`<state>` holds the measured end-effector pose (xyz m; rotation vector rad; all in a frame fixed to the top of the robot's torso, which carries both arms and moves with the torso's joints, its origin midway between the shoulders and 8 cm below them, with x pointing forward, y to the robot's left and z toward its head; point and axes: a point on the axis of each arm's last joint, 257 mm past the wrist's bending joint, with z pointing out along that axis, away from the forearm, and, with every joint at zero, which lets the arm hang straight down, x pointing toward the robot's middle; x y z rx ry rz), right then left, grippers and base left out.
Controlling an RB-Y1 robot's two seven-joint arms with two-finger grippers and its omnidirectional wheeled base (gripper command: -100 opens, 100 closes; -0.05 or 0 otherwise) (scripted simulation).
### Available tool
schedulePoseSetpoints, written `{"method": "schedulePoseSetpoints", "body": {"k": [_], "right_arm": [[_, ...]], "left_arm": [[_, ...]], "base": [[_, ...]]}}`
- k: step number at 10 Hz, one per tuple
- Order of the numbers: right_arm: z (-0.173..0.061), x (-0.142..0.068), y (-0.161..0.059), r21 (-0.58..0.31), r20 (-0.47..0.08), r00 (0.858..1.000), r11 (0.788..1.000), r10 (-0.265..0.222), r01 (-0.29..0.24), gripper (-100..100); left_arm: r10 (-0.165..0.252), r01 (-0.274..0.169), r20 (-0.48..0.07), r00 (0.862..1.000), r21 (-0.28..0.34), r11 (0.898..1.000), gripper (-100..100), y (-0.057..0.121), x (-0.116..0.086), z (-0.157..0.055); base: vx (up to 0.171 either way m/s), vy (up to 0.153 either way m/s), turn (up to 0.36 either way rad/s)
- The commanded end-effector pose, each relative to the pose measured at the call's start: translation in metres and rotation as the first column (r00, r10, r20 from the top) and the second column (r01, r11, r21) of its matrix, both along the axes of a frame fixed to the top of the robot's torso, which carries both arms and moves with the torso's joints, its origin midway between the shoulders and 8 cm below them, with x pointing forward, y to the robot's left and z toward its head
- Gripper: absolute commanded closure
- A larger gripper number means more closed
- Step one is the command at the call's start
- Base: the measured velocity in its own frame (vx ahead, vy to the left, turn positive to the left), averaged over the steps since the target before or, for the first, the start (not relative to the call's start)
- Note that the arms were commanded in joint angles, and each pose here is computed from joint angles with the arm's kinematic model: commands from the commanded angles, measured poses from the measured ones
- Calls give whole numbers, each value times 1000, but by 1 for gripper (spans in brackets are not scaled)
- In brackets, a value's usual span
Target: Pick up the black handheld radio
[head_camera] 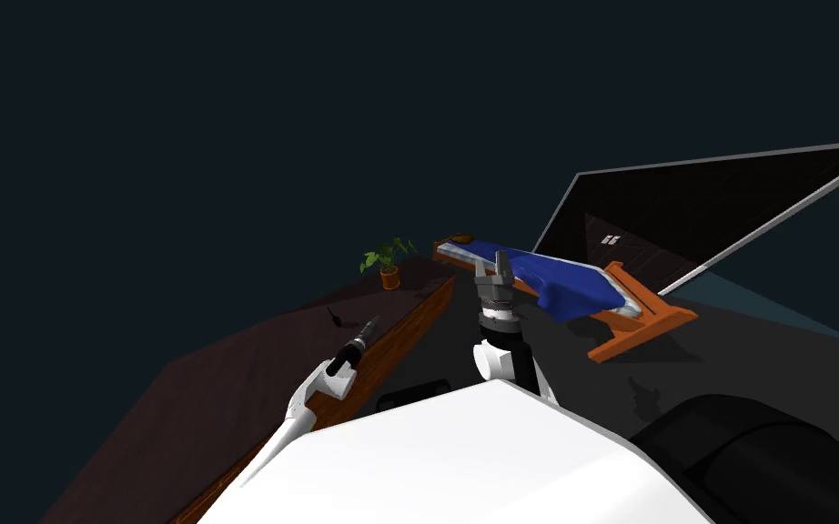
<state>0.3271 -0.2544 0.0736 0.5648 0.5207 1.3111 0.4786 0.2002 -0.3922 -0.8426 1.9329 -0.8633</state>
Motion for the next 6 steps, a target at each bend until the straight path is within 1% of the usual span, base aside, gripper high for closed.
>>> {"method": "schedulePoseSetpoints", "body": {"k": [1, 2, 3, 4, 5, 6], "right_arm": [[0, 0, 0, 0, 0, 1000, 1000, 0, 0, 0], [0, 0, 0, 0, 0, 1000, 1000, 0, 0, 0], [0, 0, 0, 0, 0, 1000, 1000, 0, 0, 0], [0, 0, 0, 0, 0, 1000, 1000, 0, 0, 0], [0, 0, 0, 0, 0, 1000, 1000, 0, 0, 0], [0, 0, 0, 0, 0, 1000, 1000, 0, 0, 0]], "left_arm": [[16, -13, -56, 998, 55, 998, -100, 20, -1, -20], [27, -19, -82, 996, 93, 995, -100, 35, 2, -27], [35, -26, -96, 995, 101, 995, -100, 40, -1, -34], [58, -39, -131, 990, 146, 988, -100, 61, -1, -45], [64, -43, -139, 988, 151, 988, -100, 64, -3, -49], [95, -60, -174, 980, 198, 978, -100, 89, -4, -60]], "base": [[8, 14, -162], [16, 23, -215], [15, 23, -96], [16, 27, -154], [11, 23, -72], [14, 25, -151]]}}
